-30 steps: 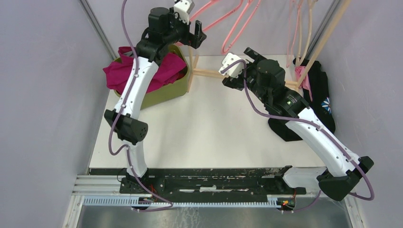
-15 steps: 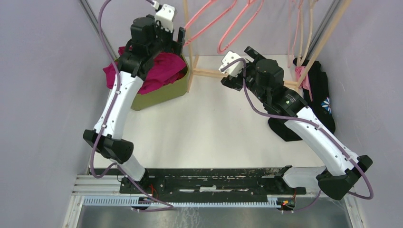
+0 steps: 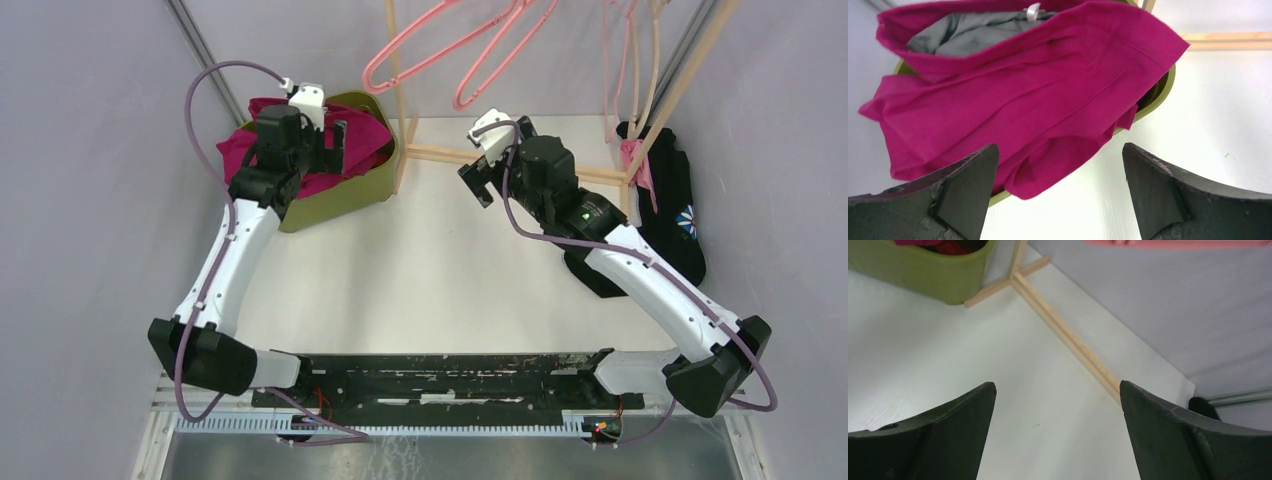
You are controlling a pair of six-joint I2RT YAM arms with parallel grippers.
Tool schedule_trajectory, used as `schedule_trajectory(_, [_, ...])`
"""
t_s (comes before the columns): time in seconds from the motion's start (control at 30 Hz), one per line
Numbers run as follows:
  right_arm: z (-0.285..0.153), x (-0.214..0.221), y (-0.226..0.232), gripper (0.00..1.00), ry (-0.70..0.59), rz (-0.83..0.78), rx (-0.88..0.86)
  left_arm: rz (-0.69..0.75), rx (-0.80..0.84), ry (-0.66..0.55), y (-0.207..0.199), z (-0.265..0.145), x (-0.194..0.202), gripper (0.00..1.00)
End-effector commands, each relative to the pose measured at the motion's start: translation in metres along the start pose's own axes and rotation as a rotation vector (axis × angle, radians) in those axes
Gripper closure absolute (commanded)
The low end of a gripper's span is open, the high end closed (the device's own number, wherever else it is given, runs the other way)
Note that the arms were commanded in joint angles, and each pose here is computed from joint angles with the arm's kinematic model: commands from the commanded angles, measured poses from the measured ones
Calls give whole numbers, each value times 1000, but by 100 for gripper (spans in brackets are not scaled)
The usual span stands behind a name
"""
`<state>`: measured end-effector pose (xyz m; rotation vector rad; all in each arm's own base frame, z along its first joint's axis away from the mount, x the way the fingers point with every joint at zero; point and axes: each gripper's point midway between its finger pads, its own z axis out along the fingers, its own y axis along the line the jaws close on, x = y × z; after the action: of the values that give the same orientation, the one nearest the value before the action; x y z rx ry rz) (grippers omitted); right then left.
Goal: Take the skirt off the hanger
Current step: Reset both arms
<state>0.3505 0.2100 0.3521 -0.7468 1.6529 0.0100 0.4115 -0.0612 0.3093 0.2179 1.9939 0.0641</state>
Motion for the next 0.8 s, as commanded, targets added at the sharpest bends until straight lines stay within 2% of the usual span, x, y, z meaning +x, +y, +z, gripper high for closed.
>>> schedule_trajectory(0.0, [11, 18, 1, 0, 24, 135, 32, -103, -25, -90, 7, -11, -7, 1])
schedule_trajectory(0.17, [19, 51, -10, 0, 70, 280, 51, -134, -25, -52, 3, -7, 19, 1])
schedule_trajectory(0.43, [24, 80, -31, 0, 105, 288, 108, -146, -46, -57, 5, -6, 33, 0])
schedule_trajectory(0.77, [31, 106, -37, 0, 135, 319, 122, -148, -56, -59, 6, -6, 38, 1])
